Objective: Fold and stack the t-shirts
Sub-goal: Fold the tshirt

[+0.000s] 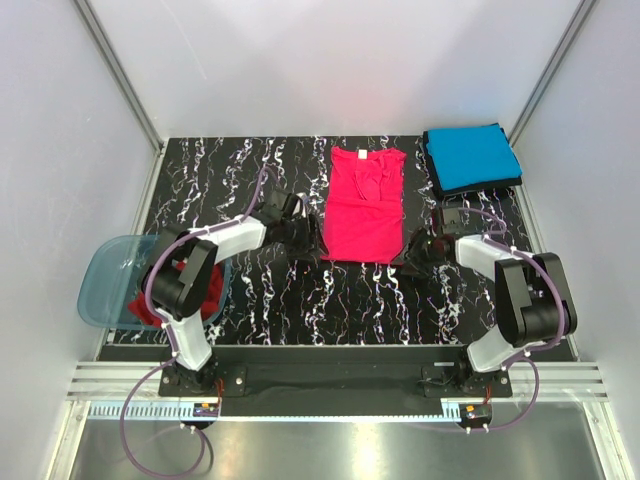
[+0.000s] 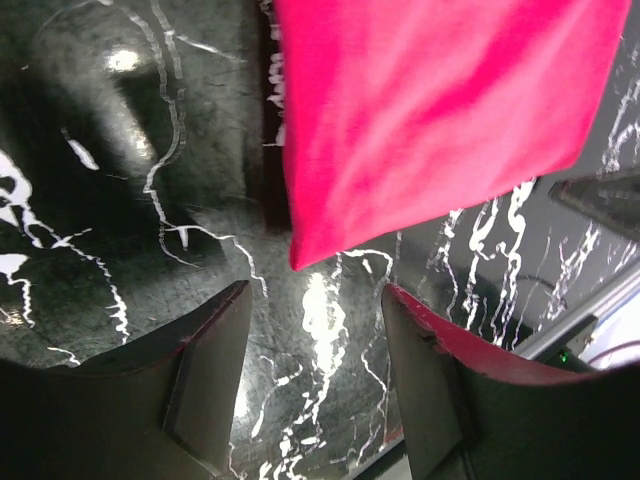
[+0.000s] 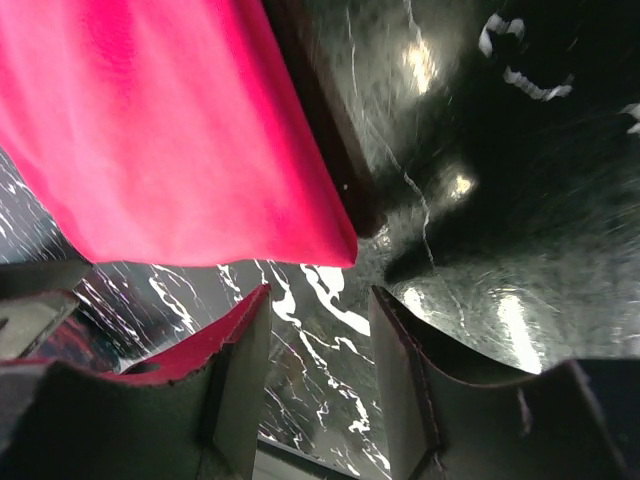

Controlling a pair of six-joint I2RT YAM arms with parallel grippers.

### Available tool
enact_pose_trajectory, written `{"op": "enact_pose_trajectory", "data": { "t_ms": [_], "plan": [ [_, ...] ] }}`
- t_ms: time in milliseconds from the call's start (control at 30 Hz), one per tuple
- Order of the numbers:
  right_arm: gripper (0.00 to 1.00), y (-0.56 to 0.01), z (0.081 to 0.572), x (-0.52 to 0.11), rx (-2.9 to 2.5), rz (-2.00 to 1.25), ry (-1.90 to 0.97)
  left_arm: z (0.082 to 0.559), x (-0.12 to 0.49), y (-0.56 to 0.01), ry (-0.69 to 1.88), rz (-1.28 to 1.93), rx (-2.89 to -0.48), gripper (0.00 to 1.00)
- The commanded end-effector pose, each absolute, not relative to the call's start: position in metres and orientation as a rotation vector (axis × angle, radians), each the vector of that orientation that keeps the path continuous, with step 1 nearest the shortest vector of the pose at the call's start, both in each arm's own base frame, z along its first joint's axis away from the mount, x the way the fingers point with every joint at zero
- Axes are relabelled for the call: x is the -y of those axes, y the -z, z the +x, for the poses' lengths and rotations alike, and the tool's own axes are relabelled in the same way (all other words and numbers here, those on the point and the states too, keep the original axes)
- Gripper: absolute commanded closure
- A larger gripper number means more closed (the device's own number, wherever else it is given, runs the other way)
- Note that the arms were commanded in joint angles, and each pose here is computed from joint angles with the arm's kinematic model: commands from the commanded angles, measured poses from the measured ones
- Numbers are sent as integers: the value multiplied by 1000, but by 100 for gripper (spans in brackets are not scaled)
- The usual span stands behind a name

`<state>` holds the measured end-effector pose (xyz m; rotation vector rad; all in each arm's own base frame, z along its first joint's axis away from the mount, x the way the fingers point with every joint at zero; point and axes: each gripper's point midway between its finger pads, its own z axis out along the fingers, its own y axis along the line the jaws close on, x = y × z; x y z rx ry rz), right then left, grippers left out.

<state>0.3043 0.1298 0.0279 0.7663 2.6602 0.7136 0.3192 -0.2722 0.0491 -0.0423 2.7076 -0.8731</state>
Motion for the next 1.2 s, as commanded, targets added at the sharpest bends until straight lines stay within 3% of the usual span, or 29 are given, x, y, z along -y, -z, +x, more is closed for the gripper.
{"op": "enact_pose_trajectory", "data": {
  "t_ms": [0,267,433,500,533,567,633,867,1167],
  "plan": [
    [49,-36,314,-130,-2548,776,-727,329,274,-45,872,-105,-2651,40],
    [50,-26,320,-124,-2494,813,-694,331,280,-30,885,-138,-2658,40],
    [61,-12,319,-120,-2506,852,-650,329,282,-19,876,-144,-2682,44],
    [71,-8,317,-117,-2509,855,-630,330,282,-15,865,-153,-2687,56],
    [87,-9,317,-117,-2504,844,-627,332,282,-13,857,-161,-2689,63],
    [94,-11,318,-116,-2499,839,-628,333,283,-13,857,-165,-2688,83],
    [100,-19,316,-116,-2496,831,-630,335,284,-22,865,-158,-2665,99],
    [100,-42,289,-114,-2490,823,-652,327,281,-86,885,-92,-2513,100],
    [100,-85,253,-112,-2435,788,-709,285,277,-116,816,-30,-2504,100]
  ]
}}
